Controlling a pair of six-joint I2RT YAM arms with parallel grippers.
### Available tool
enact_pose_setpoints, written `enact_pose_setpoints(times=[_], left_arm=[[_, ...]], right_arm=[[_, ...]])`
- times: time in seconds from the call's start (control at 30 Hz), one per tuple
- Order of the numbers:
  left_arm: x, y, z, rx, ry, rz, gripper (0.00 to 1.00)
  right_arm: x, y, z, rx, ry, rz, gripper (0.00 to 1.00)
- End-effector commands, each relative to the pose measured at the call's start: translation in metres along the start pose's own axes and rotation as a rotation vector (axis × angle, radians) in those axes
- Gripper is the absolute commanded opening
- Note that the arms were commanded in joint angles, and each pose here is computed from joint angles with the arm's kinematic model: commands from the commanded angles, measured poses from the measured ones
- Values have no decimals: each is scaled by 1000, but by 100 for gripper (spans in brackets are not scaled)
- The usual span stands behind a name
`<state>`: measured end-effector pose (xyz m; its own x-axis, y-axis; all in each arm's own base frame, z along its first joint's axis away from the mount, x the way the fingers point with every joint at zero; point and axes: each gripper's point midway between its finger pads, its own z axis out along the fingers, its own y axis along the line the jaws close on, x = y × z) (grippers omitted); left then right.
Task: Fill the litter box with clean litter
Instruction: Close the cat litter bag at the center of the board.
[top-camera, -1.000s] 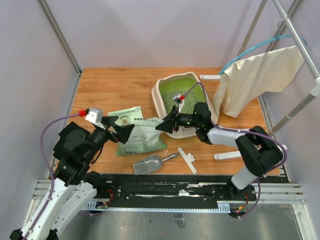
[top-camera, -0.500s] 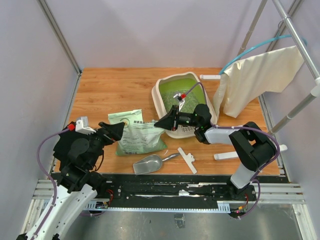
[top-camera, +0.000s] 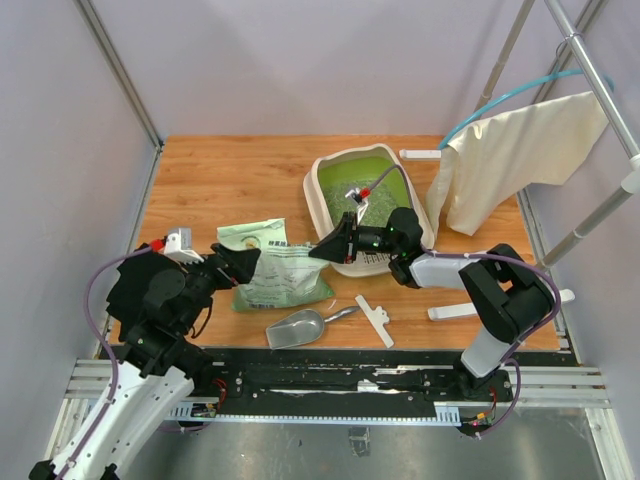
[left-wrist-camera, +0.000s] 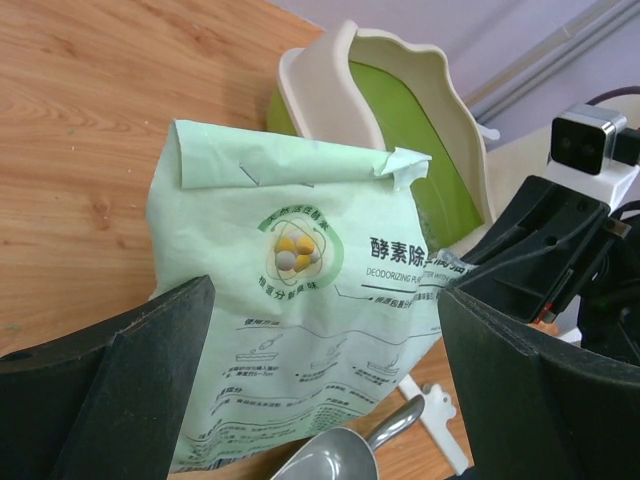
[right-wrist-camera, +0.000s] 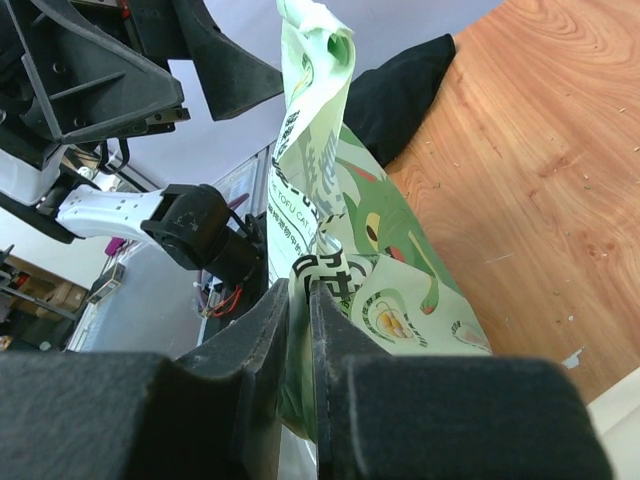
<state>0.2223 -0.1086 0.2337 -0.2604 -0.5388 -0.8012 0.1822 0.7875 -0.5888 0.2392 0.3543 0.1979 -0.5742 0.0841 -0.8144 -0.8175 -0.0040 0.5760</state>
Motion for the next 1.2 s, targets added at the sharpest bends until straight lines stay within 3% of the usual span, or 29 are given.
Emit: enact_pose_setpoints(times=[0.0,0.2,0.27,0.33,0.5,0.6,0.7,0.8,0.97,1.17], left_arm=[[1,11,2,-31,-9,31,99],[-29,55,-12,-242,-223,-58,100],[-33,55,-10,-242,-244,-29,100],[-26,48,-1,-201,-198,15,100],[6,24,25,-88,-6,56,100],[10,15,30,-41,18,59,100],[13,14,31,1,25,40,100],[17,19,29,42,50,35,99],[3,29,22,92,57,45,97],[17,10,20,282,249,18,85]], right_arm=[[1,21,1,-73,35,-30,14],[2,19,1,-57,51,-30,14],[2,19,0,-52,55,-36,20],[3,20,-1,-46,60,-34,33],[6,15,-4,-3,77,-46,46],[12,13,-7,10,104,-54,44],[16,9,-8,26,130,-57,27],[16,10,-8,26,132,-64,20],[17,12,-9,20,135,-59,17],[13,14,-9,23,126,-65,24]])
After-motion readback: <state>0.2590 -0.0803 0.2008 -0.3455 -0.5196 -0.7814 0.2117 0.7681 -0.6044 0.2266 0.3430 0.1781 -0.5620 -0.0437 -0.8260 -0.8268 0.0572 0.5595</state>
